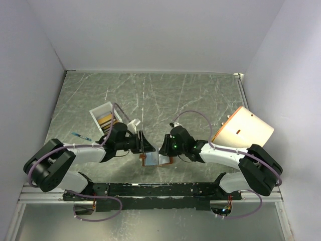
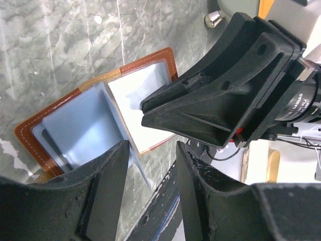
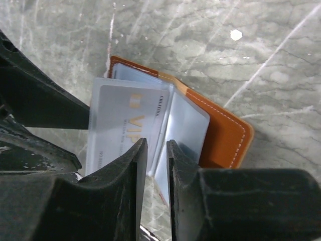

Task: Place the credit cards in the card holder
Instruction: Turn over the card slot in the card holder.

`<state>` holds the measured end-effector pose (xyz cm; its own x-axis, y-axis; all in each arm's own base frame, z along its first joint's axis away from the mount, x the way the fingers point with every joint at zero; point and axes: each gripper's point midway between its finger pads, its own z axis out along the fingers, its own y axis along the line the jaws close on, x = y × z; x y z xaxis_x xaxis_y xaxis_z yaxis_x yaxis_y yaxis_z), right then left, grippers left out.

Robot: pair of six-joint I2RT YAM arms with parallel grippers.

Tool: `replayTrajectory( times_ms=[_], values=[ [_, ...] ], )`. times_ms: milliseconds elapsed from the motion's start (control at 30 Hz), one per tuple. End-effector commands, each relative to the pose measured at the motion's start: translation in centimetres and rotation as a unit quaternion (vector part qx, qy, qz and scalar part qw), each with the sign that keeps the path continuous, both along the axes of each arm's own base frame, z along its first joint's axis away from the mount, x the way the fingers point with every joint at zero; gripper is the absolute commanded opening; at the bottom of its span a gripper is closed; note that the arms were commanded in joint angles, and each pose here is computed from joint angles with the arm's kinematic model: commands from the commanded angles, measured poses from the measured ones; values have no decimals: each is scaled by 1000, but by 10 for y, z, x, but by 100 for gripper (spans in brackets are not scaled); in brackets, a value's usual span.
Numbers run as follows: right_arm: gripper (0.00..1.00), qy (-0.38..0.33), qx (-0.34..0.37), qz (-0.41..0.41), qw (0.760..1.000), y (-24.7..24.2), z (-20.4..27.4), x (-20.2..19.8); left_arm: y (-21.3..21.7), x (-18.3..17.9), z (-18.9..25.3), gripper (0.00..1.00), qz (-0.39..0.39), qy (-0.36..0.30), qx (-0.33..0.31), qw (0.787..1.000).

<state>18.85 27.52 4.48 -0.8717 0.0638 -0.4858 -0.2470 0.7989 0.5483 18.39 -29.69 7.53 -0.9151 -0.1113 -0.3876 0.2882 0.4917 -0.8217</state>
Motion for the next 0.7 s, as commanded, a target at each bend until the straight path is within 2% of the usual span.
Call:
replayTrajectory(
  times_ms=[0,133,267,467,667],
  values=[
    [22,-12,-31,-14,999,-13,-2,3,-17,4,21,53,-22,-24,-34,999],
    [21,-33,-67,-46,996,-34,7,9,-25,4,26,53,-30,-26,-42,998],
    [22,-72,-73,-79,992,-51,34,16,-33,6,26,54,-36,-32,-36,998],
    [26,-116,-50,-101,987,-61,72,20,-46,5,21,53,-49,-29,-30,998],
    [27,-129,-26,-95,987,-58,77,19,-54,5,15,54,-56,-28,-26,998]
  ],
)
